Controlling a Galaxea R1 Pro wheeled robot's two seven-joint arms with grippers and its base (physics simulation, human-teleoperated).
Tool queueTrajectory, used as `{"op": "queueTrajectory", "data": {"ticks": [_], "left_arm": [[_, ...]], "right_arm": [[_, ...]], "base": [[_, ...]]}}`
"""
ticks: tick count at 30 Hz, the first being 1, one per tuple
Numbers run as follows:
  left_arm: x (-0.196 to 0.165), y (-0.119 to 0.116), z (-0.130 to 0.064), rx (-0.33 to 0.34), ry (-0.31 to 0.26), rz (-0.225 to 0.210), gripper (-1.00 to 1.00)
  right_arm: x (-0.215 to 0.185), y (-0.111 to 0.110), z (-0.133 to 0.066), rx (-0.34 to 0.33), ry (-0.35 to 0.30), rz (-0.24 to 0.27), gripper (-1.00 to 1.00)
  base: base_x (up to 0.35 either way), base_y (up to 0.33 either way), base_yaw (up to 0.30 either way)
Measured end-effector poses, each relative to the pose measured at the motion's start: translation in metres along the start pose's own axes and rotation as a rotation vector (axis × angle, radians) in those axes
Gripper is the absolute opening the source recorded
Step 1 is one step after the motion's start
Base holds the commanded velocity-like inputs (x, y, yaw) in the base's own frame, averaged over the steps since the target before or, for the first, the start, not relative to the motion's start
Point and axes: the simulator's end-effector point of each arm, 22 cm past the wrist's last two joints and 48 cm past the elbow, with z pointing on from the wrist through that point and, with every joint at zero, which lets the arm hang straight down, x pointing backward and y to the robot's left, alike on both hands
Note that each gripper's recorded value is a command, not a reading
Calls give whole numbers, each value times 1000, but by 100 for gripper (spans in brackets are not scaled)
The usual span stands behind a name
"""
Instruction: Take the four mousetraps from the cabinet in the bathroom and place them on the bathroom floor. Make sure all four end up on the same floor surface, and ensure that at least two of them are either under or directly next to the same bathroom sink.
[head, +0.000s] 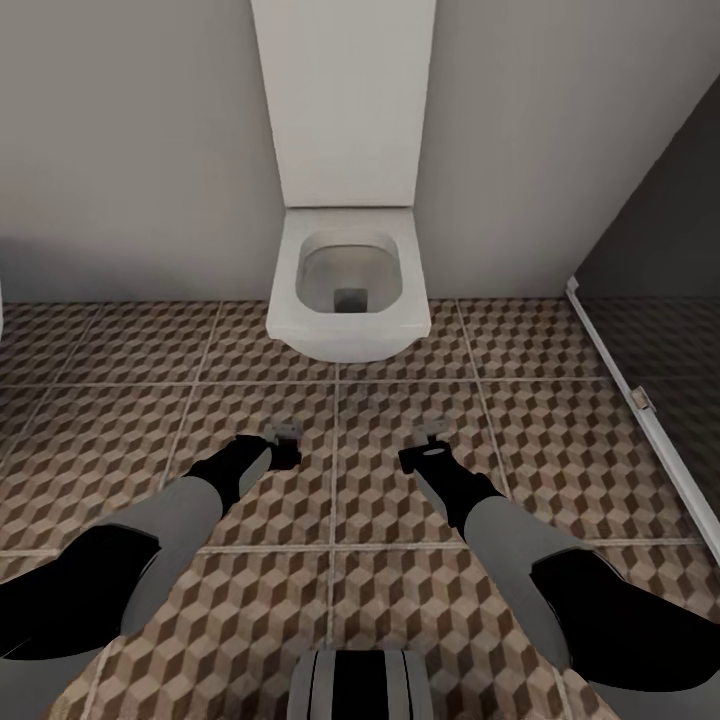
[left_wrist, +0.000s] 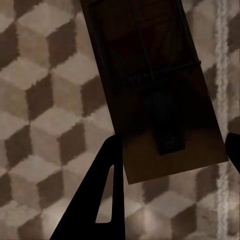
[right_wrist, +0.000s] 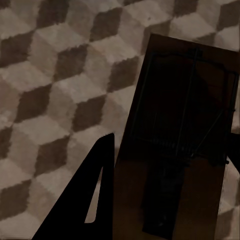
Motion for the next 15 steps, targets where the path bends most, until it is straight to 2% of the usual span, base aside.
{"op": "queueTrajectory", "data": {"ticks": [15], "left_arm": [[32, -1, 31, 3, 60, 1, -100]], "right_arm": [[36, 10, 26, -15, 59, -2, -100]], "base": [[0, 0, 0]]}}
